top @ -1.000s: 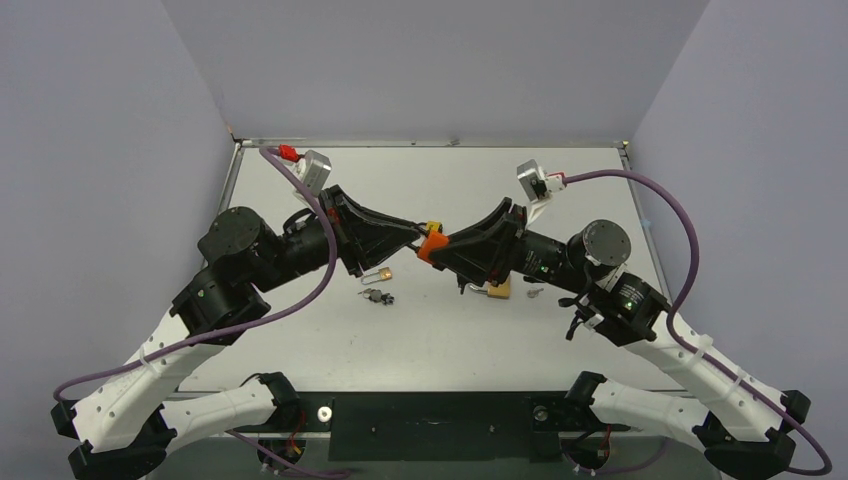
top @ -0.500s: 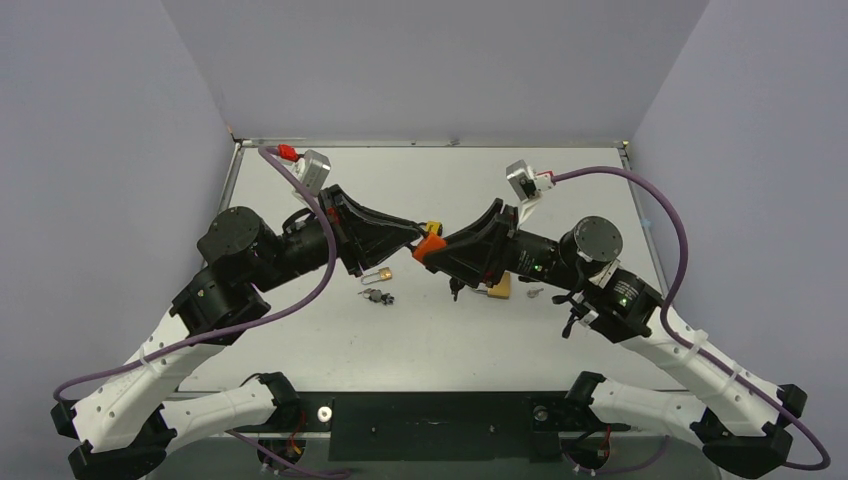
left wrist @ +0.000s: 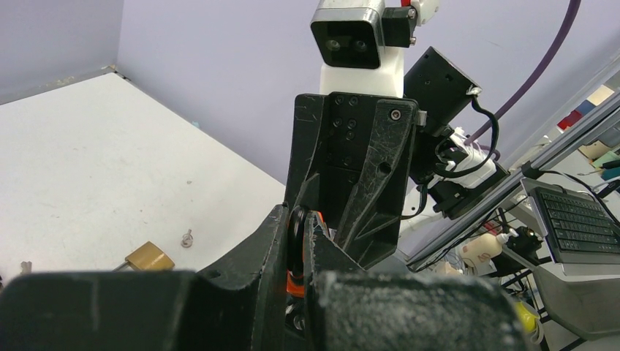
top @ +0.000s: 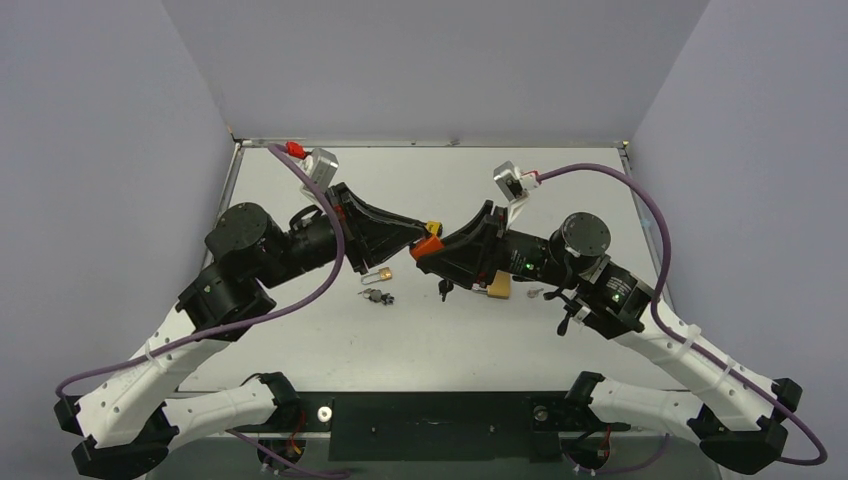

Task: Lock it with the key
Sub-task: Lock the lock.

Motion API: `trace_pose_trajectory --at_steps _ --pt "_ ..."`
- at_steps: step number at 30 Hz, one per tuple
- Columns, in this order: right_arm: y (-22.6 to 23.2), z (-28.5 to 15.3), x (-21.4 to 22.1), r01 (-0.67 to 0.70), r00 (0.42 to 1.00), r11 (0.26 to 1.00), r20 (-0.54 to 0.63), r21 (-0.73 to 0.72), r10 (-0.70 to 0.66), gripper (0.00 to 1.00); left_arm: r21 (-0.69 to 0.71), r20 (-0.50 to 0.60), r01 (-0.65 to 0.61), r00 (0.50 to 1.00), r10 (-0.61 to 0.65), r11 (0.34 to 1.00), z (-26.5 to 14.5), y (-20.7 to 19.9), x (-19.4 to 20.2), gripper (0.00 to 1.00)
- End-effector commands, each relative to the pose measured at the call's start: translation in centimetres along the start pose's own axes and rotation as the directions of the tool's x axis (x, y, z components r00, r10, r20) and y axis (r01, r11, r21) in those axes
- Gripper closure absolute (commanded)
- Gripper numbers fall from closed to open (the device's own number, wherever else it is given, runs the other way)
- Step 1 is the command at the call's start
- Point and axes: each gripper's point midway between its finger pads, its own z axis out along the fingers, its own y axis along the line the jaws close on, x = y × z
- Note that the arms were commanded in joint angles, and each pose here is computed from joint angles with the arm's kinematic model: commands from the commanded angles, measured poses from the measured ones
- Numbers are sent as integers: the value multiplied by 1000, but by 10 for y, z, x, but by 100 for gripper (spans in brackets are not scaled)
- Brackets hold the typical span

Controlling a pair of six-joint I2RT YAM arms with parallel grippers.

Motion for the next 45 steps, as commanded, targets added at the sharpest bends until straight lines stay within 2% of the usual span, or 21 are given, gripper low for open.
trace_pose_trajectory --at_steps 1,10,13,19,24,26,28,33,38,45 --pt "1 28 5 41 999 998 -11 -39 -41 100 58 -216 106 972 -91 993 28 -1 64 100" --pt "-16 4 -11 48 997 999 53 24 -49 100 -123 -99 44 993 -56 991 9 27 31 100" --pt "-11 -8 -20 27 994 1000 102 -12 -26 99 -140 -69 63 995 -74 988 6 29 21 100" --pt "1 -10 -24 -14 985 994 169 -112 33 72 -133 34 126 992 -123 983 12 24 -2 100" --pt "2 -15 -28 -15 971 991 234 -136 47 47 -130 135 168 979 -151 977 15 21 -25 100" --pt "2 -18 -31 -7 964 991 262 -133 41 40 -127 161 184 973 -163 975 15 20 -30 100" --pt "2 -20 -31 -14 958 990 283 -139 54 36 -120 178 192 969 -170 974 14 18 -35 100" --pt "3 -27 -34 -38 933 983 346 -178 99 36 -107 228 210 956 -182 972 12 16 -44 100" --pt "-1 -32 -34 -69 914 979 382 -190 138 41 -104 278 223 942 -187 969 4 15 -54 100" --pt "-7 -34 -36 -110 889 975 419 -194 184 57 -100 290 230 937 -193 968 3 15 -55 100"
